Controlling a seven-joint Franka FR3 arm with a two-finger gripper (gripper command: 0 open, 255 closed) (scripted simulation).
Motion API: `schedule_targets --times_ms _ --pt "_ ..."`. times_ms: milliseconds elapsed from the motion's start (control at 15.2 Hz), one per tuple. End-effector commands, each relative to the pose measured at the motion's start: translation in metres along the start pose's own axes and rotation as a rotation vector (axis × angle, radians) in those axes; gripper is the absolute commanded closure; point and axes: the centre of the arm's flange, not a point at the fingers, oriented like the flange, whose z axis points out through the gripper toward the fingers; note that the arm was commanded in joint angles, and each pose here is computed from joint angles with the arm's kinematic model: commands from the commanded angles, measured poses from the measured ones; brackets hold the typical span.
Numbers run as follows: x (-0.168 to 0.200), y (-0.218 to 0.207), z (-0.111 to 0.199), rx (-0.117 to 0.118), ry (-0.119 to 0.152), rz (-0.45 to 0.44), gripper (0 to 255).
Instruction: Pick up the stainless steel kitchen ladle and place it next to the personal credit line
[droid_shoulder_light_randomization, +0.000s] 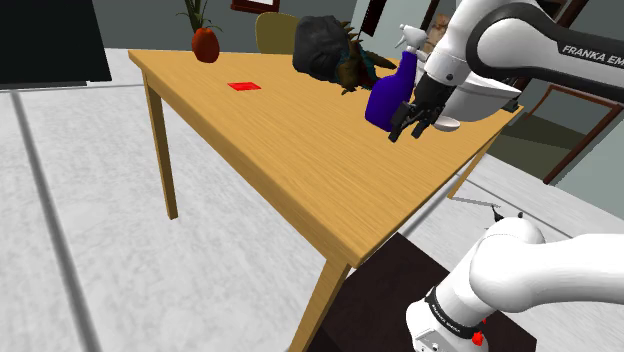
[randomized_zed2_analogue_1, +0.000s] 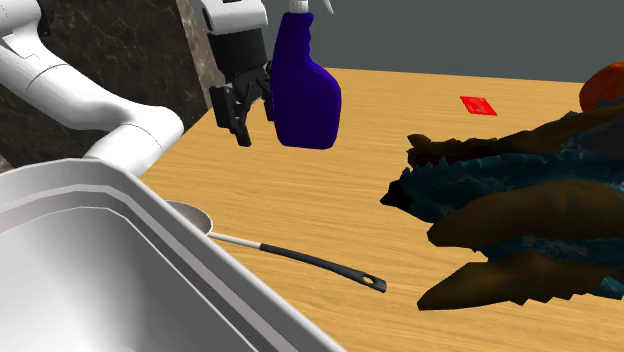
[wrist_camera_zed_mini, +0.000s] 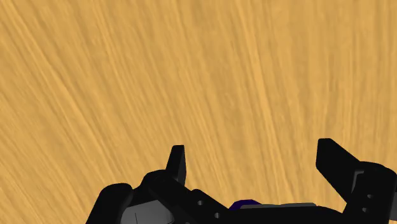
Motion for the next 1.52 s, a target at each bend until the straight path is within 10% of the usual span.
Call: schedule_targets --times_ms 0,1452 --pt "0.0 0.0 0.0 0.0 0.0 0.0 0" --pt "0.142 0.19 -0.013 -0.106 -0.136 -0.168 0"
